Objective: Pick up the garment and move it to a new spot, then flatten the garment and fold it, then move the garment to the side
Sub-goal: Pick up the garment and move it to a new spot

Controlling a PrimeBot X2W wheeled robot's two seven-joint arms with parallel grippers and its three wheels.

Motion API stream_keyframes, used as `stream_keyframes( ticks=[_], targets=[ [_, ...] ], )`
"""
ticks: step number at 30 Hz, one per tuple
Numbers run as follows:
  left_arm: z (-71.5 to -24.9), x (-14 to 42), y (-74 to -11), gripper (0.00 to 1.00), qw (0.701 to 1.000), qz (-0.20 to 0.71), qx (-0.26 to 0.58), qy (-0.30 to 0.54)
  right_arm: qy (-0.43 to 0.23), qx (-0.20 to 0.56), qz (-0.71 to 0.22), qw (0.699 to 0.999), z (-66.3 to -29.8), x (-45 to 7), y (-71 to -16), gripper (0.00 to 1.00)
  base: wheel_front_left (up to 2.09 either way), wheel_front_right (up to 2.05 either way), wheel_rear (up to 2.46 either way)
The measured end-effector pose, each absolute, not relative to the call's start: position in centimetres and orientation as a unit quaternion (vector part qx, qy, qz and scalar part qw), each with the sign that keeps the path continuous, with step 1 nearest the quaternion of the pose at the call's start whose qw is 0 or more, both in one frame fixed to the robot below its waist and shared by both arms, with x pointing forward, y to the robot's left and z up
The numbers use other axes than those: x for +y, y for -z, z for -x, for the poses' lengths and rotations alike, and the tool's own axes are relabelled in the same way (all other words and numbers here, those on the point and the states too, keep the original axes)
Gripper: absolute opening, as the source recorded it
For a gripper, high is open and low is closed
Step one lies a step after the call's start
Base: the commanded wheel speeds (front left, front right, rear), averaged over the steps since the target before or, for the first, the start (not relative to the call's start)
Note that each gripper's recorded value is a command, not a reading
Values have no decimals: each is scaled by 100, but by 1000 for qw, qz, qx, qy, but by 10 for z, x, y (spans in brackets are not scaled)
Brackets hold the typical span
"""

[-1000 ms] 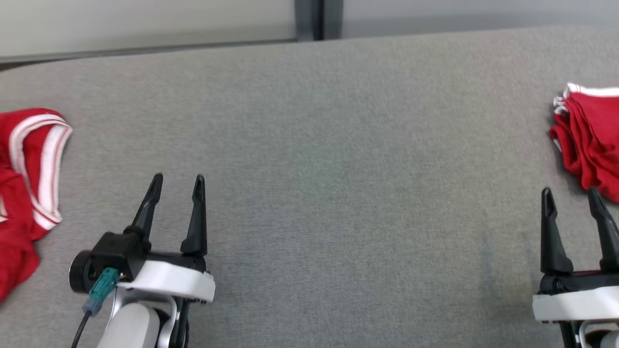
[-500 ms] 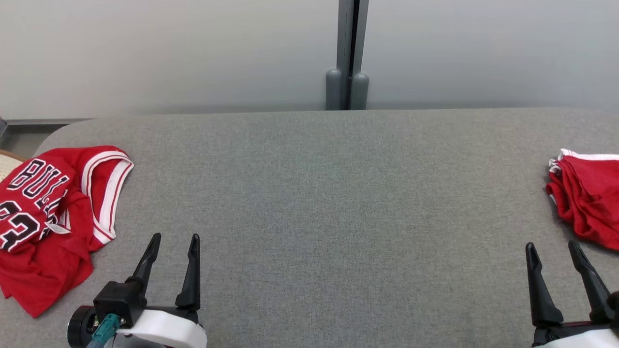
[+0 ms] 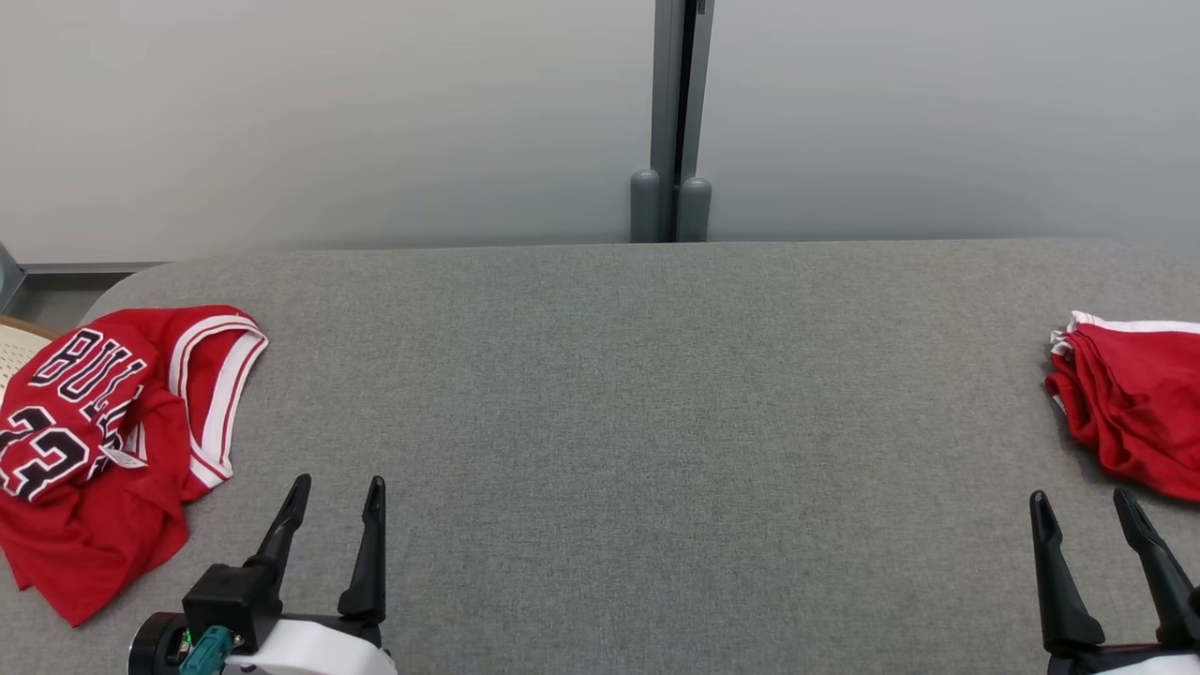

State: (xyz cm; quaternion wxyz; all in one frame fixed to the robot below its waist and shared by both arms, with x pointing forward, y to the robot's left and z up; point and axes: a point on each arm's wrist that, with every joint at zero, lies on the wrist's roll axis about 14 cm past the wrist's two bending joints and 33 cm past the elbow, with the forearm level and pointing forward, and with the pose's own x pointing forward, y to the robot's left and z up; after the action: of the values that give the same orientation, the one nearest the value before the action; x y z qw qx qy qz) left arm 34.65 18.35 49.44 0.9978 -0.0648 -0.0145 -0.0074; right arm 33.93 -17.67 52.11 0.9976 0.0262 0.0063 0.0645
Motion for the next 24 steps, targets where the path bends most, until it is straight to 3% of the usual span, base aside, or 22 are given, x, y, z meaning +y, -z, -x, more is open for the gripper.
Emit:
stream_keyframes(
  ticks=[19,24],
  targets=[
    [-346,190,-499,100,998,66,-22,-5,-75,6,-22,997,-345,-172,-521,100,0,0,0],
    [-341,214,-511,100,996,63,-42,-44,-127,-2,-18,992,-362,-139,-529,100,0,0,0]
  ],
)
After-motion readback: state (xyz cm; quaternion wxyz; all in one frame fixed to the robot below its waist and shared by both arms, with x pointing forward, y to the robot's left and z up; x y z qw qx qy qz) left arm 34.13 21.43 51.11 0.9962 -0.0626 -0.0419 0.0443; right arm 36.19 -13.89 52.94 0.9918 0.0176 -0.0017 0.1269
